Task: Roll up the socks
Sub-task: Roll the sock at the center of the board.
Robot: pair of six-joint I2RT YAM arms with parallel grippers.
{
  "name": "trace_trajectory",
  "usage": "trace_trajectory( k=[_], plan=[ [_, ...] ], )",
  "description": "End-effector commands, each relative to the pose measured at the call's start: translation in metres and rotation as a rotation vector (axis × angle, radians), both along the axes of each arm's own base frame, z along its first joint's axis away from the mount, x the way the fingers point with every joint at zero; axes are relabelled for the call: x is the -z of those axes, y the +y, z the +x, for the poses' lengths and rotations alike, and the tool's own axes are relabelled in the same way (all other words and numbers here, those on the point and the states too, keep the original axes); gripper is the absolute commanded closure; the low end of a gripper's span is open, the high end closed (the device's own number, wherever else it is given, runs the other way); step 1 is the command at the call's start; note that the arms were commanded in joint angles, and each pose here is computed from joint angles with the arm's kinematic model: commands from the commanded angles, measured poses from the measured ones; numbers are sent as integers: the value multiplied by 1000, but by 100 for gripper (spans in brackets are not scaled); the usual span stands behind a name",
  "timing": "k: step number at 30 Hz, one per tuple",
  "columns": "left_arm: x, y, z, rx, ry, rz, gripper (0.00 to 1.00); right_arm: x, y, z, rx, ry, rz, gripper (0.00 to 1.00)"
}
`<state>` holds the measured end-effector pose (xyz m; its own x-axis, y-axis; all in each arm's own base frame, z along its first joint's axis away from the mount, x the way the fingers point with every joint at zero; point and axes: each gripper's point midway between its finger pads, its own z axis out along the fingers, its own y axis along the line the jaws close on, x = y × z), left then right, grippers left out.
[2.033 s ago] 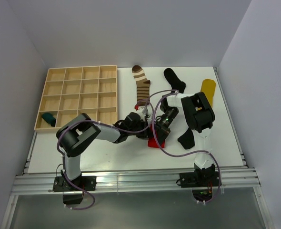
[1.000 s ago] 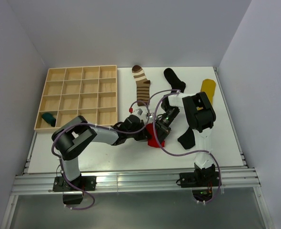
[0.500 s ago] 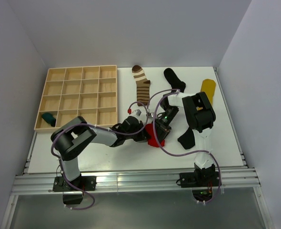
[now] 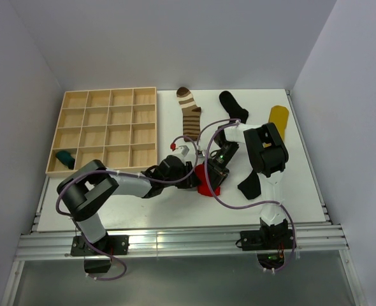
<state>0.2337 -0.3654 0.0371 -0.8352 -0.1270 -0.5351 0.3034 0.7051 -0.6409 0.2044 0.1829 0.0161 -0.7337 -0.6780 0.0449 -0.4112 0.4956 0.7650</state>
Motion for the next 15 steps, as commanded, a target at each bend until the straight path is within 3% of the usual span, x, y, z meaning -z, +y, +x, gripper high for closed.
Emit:
trace_trajectory(
  k=[1,5,15],
  plan=[
    [-27,1,8,24,-113,-27,60,30,-7,38,-68,-218,-40,82],
    [-44,-4,5,93,-190,-67,52,31,-7,37,-71,-215,-46,82],
    [-48,-22,-15,298,-226,-105,51,31,-8,37,-71,-211,-52,82]
  ],
)
